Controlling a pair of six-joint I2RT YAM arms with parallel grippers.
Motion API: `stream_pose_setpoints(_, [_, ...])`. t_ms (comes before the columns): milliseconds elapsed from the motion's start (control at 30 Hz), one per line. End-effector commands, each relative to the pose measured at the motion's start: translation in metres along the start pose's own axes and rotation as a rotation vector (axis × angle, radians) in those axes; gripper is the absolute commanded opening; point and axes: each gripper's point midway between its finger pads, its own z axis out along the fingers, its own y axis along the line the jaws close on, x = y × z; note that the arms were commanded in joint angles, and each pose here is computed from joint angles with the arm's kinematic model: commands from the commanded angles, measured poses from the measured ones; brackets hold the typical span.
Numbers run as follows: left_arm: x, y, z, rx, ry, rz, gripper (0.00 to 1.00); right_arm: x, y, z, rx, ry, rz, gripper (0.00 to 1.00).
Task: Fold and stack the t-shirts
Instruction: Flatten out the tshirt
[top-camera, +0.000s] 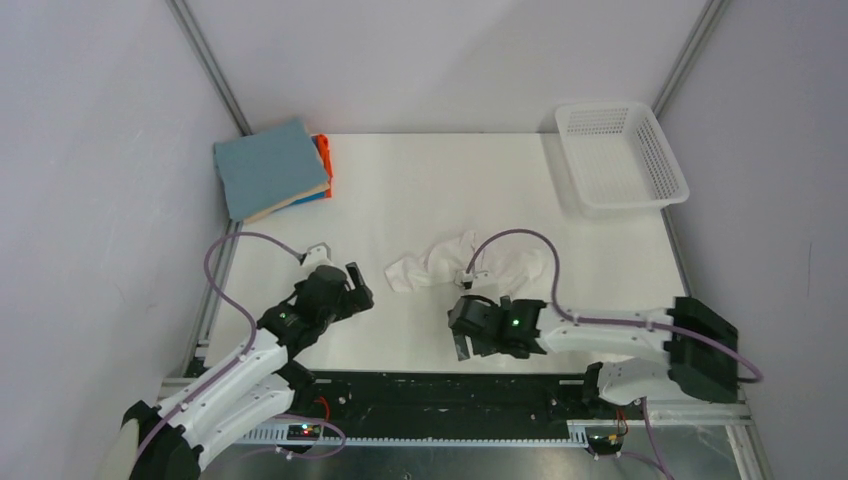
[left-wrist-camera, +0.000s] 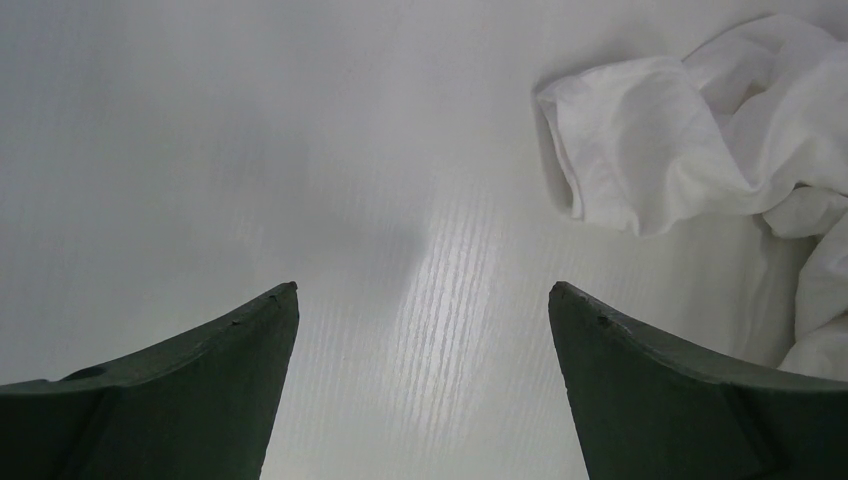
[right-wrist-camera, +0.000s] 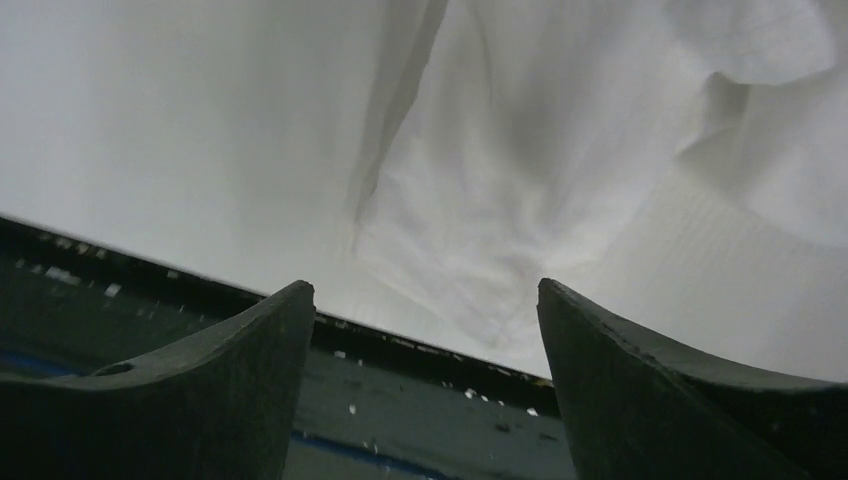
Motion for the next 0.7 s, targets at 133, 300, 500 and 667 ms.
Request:
stream_pose_setpoints(133, [-0.021, -0.019, -0.001, 0.038, -0.052, -0.046, 0.98, 0.012, 0.002, 0.04, 0.102, 0.067, 0.148, 0.72])
stream_pose_setpoints(300, [-0.026, -0.023, 0.002, 0.033, -0.058, -0.042, 0.98, 0.029, -0.011, 0.052, 0.164, 0.119, 0.146, 0.43])
stream_pose_setpoints(500, [-0.032, -0.043, 0.015, 0.045, -0.016, -0.007, 0.98, 0.001, -0.02, 0.028, 0.133, 0.015, 0.139, 0.0])
stream_pose_setpoints(667, [-0.026, -0.068, 0.039, 0.069, 0.066, 0.027, 0.98, -0.031, -0.056, 0.002, 0.152, -0.069, 0.196, 0.0])
